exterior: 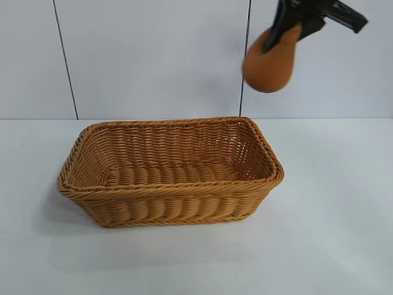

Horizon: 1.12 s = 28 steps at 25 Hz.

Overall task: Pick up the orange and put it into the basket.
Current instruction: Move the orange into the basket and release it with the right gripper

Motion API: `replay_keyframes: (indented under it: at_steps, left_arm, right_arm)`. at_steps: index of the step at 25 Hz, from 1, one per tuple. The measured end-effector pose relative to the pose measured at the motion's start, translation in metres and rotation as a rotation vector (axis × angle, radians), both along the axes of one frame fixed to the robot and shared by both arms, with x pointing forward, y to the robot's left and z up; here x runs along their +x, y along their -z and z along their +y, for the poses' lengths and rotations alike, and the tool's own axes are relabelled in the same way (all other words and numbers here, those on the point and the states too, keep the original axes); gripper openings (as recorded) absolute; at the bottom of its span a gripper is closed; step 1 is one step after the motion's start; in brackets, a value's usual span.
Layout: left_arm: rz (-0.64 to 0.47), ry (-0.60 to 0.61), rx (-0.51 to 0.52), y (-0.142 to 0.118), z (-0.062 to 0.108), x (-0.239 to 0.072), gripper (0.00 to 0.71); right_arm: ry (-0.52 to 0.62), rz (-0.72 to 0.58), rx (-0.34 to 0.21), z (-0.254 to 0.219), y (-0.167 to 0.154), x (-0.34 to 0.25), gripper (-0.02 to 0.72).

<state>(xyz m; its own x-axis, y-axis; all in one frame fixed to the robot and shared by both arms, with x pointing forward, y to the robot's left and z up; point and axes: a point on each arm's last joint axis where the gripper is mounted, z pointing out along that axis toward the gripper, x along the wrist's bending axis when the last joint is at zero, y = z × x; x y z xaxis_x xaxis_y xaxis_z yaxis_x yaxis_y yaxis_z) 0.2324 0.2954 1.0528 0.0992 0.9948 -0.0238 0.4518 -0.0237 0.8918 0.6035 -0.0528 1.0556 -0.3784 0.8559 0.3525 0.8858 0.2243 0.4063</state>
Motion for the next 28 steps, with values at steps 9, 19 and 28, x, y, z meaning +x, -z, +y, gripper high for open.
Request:
replay_keyframes:
  at_steps: [9, 19, 28]
  left_arm:
    - [0.000, 0.000, 0.000, 0.000, 0.000, 0.000, 0.672]
    - [0.000, 0.000, 0.000, 0.000, 0.000, 0.000, 0.672]
    - [0.000, 0.000, 0.000, 0.000, 0.000, 0.000, 0.672]
  right_arm:
    - [-0.010, 0.091, -0.072, 0.032, 0.093, 0.017, 0.031]
    - [-0.018, 0.108, -0.089, 0.033, 0.109, 0.019, 0.344]
    - [-0.094, 0.045, -0.208, 0.023, 0.065, 0.019, 0.687]
